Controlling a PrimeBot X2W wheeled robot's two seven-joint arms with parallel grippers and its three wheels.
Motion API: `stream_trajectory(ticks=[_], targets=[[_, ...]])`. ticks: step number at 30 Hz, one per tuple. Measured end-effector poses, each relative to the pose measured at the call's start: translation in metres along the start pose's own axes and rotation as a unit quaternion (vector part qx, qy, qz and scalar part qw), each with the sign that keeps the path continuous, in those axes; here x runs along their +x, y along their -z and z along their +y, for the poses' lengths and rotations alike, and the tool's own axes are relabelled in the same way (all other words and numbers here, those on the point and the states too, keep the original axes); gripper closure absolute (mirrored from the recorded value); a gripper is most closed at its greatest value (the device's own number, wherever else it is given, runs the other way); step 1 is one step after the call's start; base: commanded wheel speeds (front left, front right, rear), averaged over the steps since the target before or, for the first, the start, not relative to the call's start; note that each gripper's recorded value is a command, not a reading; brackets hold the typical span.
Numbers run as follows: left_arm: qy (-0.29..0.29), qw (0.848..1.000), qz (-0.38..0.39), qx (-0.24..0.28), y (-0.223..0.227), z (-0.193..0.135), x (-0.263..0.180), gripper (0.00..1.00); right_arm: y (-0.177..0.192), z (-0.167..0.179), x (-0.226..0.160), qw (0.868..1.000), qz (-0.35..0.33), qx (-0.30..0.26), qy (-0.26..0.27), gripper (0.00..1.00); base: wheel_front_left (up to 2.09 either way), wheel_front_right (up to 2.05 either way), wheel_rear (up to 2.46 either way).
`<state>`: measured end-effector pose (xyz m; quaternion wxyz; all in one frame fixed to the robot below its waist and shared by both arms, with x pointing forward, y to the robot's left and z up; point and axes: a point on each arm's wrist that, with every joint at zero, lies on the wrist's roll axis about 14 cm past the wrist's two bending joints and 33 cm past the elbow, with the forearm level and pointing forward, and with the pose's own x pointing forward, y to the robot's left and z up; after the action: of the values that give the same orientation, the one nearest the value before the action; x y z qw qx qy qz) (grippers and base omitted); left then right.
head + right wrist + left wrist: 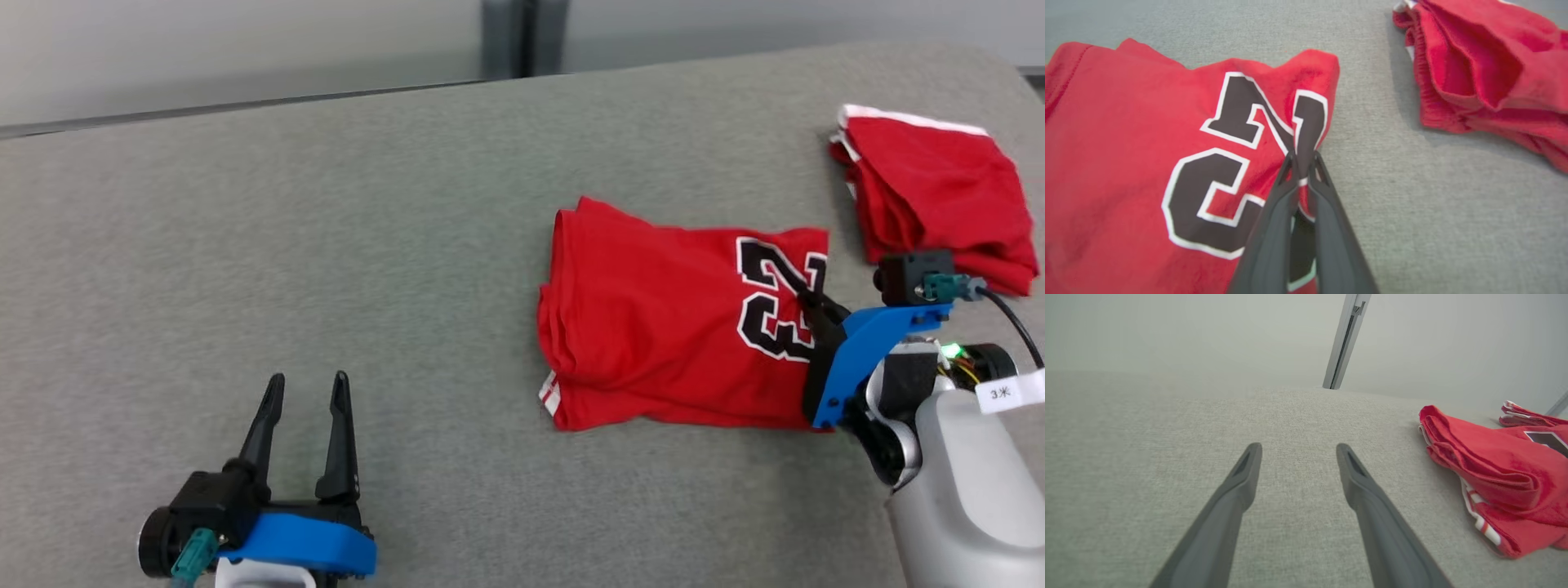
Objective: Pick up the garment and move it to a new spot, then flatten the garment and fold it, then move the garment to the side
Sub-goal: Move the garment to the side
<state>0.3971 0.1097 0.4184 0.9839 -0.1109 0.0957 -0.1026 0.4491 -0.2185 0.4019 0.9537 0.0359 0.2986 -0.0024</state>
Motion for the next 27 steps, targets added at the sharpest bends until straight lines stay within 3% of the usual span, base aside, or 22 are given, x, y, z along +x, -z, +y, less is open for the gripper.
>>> stream_trajectory(ticks=[4, 12, 19, 27], targets=[[0.070, 0.997, 0.020, 0.005, 0.013, -0.039, 0.030, 0.00, -0.009, -0.054, -0.024, 0.998, -0.029, 0.013, 0.063, 1.00, 0.00, 0.00, 0.00], [0.141, 0.989, 0.033, 0.014, 0.019, -0.080, 0.052, 0.00, -0.018, -0.091, -0.053, 0.992, -0.054, 0.026, 0.110, 1.00, 0.00, 0.00, 0.00], [0.149, 0.988, 0.039, 0.019, 0.020, -0.082, 0.054, 0.00, -0.030, -0.087, -0.050, 0.991, -0.075, 0.035, 0.103, 1.00, 0.00, 0.00, 0.00], [0.114, 0.993, 0.029, 0.021, 0.013, -0.060, 0.048, 0.00, -0.093, -0.077, -0.037, 0.990, -0.116, -0.001, 0.084, 1.00, 0.00, 0.00, 0.00]])
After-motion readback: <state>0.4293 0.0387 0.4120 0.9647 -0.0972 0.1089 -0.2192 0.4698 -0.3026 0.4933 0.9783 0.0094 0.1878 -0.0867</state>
